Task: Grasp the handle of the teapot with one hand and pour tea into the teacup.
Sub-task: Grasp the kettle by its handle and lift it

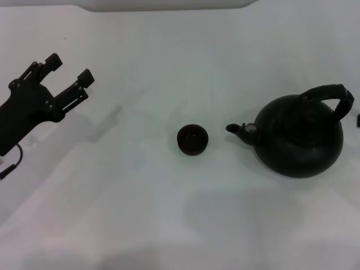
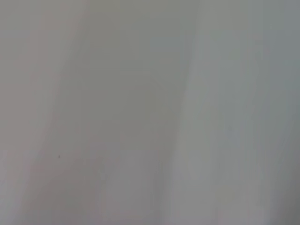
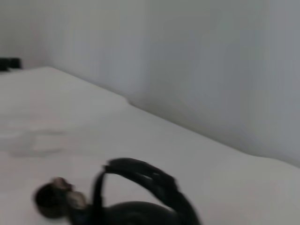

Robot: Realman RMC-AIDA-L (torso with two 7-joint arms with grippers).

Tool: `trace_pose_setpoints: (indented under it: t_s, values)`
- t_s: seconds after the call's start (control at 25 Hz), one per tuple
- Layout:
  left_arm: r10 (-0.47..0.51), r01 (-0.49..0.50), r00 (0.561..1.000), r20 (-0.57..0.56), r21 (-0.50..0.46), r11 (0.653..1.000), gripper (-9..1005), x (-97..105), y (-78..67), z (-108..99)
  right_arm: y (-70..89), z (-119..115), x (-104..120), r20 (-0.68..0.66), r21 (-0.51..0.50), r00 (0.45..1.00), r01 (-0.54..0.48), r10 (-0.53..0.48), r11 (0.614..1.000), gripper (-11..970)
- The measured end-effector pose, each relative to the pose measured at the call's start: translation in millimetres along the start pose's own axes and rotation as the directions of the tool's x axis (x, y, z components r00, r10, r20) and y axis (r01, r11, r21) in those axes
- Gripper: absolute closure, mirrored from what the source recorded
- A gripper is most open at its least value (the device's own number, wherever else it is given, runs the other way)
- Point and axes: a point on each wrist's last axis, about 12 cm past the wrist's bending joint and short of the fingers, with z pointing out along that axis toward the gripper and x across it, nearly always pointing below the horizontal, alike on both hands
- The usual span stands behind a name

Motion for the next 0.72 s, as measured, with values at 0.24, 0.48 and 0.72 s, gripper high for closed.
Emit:
trace_pose_setpoints:
  t_s: [0.24, 0.48, 0.72]
  values:
    - [-0.005, 0.005, 1.0, 0.003, 0.001, 1.0, 141, 1, -1.3, -1, 8.5, 10, -3, 0.012, -0.102, 1.0, -0.025, 0.026, 0.995, 90]
    - [-0.008, 0.008, 1.0, 0.017, 0.017, 1.0, 142, 0, -3.7, 0, 2.1, 33, -1, 0.044, -0.13, 0.999, -0.025, 0.031, 0.991, 92]
    - [-0.026, 0.025, 0.999, 0.039, 0.009, 1.0, 142, 1, -5.1, -6, -7.5, 41, 2, 0.034, -0.084, 0.999, -0.012, 0.015, 0.996, 93]
